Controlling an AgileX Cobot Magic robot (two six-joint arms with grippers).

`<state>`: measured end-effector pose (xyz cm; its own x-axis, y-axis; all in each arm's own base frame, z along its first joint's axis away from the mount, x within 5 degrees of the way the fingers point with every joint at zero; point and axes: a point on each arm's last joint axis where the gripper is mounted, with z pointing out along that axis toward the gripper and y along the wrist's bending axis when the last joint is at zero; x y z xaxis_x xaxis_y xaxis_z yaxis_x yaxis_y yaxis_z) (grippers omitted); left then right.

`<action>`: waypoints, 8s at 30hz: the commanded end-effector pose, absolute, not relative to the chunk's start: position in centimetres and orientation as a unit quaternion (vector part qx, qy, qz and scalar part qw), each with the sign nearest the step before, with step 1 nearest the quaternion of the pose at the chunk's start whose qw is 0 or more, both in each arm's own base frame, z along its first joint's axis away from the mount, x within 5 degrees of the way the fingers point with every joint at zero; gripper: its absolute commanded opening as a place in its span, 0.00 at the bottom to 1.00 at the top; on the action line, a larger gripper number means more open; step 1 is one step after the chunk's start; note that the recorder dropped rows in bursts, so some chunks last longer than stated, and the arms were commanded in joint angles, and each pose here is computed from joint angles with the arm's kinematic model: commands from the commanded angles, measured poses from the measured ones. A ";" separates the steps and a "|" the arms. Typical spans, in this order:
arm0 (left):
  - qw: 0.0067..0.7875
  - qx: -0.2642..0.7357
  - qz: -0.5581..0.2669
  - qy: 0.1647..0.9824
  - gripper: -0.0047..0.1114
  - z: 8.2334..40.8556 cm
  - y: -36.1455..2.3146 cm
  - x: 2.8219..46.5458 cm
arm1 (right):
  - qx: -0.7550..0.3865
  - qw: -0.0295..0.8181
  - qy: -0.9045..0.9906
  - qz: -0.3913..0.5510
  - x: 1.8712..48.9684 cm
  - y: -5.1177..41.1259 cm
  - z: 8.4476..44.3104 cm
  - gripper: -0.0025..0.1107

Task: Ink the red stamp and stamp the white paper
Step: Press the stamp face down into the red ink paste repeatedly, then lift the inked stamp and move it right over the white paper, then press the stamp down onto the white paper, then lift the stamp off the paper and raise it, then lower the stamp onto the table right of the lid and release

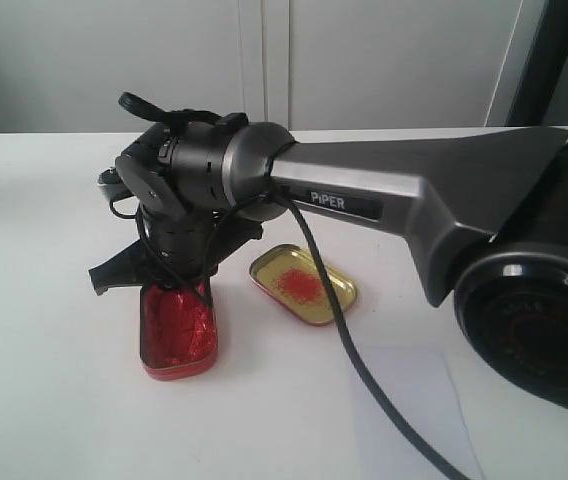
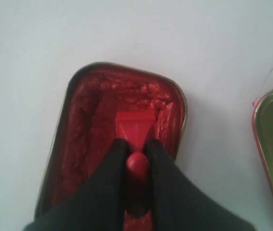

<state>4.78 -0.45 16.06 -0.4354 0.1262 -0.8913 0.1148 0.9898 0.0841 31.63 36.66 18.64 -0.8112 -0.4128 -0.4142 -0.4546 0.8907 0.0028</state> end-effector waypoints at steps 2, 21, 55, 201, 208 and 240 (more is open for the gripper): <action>0.518 0.072 0.007 0.852 0.04 15.6 -0.4 4.7 | -0.231 0.191 0.953 0.035 31.3 35.8 20.0 0.02; 0.518 0.072 0.007 0.852 0.04 15.6 -0.4 4.7 | -0.275 0.095 0.955 0.059 28.4 33.4 22.9 0.02; 0.518 0.072 0.007 0.852 0.04 15.6 -0.4 4.7 | -0.140 0.095 0.984 0.047 24.6 16.8 19.7 0.02; 0.518 0.072 0.007 0.852 0.04 15.6 -0.4 4.7 | 0.082 0.288 0.941 0.155 28.8 13.0 20.9 0.02; 0.518 0.072 0.007 0.852 0.04 15.6 -0.4 4.7 | 0.108 0.298 0.936 0.152 30.0 11.2 21.5 0.02; 0.518 0.072 0.007 0.852 0.04 15.6 -0.4 4.7 | 0.155 0.217 0.914 0.305 37.1 9.0 16.2 0.02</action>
